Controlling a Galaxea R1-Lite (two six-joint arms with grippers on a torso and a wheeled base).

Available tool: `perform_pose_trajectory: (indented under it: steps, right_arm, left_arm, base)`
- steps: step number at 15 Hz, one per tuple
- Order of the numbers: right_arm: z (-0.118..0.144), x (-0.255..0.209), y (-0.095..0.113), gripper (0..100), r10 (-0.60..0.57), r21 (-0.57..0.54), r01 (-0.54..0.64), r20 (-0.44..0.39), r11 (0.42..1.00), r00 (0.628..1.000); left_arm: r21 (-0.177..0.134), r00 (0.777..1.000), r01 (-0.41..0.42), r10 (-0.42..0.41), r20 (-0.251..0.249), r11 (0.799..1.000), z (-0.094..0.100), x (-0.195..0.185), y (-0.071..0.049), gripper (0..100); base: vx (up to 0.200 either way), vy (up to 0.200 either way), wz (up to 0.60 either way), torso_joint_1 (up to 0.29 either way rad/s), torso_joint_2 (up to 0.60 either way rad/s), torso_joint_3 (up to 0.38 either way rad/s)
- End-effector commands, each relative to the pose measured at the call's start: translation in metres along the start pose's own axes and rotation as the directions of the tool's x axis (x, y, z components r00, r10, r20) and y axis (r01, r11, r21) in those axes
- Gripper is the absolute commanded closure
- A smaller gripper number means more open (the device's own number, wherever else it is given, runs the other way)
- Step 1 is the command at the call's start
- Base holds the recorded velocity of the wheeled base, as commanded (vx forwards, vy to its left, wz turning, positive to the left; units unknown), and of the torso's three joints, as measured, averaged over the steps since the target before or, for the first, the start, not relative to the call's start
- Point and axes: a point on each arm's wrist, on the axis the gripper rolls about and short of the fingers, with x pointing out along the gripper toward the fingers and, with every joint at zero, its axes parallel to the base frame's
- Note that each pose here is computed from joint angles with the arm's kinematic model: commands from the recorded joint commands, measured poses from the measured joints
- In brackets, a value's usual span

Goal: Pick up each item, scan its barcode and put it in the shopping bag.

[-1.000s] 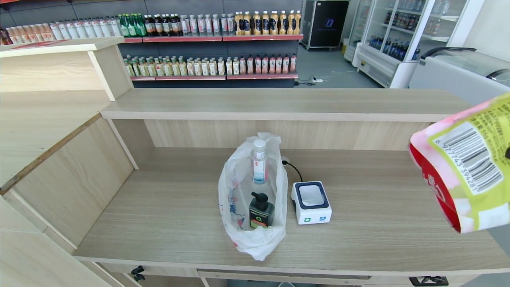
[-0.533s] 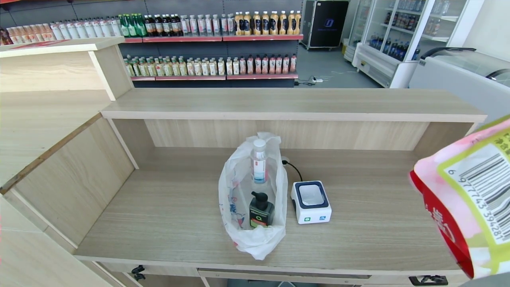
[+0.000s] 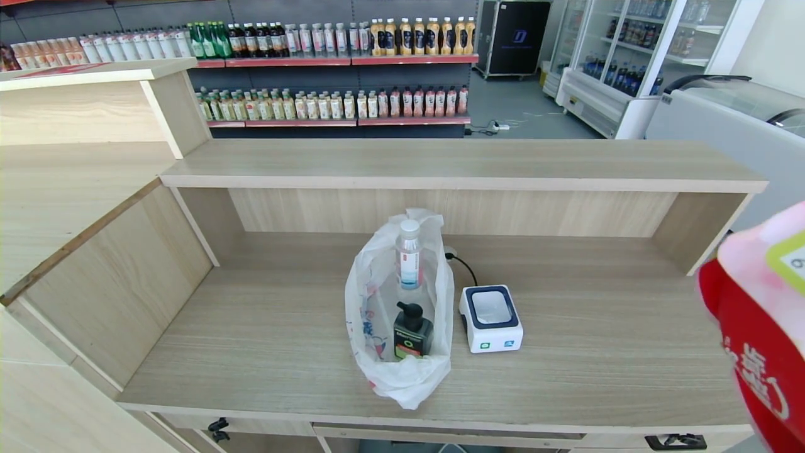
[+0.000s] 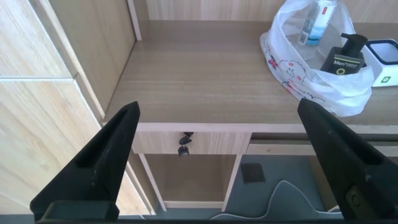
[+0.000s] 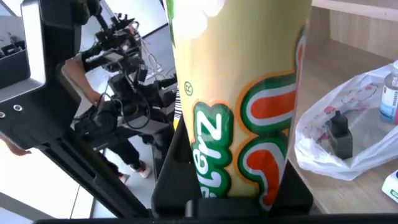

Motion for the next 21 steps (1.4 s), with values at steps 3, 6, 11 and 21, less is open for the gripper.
perform_pose_trajectory:
  steps: [3,6,11,21]
  right_arm:
    - [-0.0043,-0.0045,0.0142,100,0.0,-0.027,0.0,0.01,1.0,1.0]
    - [-0.0048,-0.0053,0.0155,100,-0.027,-0.027,0.028,0.021,0.999,0.999]
    - [-0.0049,-0.0059,0.0172,100,-0.026,-0.05,0.027,0.023,0.998,0.999]
    - [-0.0058,-0.0053,0.0125,100,-0.1,-0.078,0.103,0.045,0.992,0.994]
  left_arm:
    - [0.0,1.0,0.0,0.0,-0.001,1.0,0.0,0.0001,0.0,0]
    - [0.0,1.0,0.0,0.0,-0.001,1.0,0.0,0.0001,0.0,0]
    - [0.0,1.0,0.0,0.0,-0.001,1.0,0.0,0.0001,0.0,0]
    - [0.0,1.0,0.0,0.0,-0.001,1.0,0.0,0.0001,0.0,0]
  base:
    - [0.0,0.0,0.0,0.0,0.0,0.0]
    - [0.0,0.0,0.0,0.0,0.0,0.0]
    - [0.0,0.0,0.0,0.0,0.0,0.0]
    - [0.0,0.0,0.0,0.0,0.0,0.0]
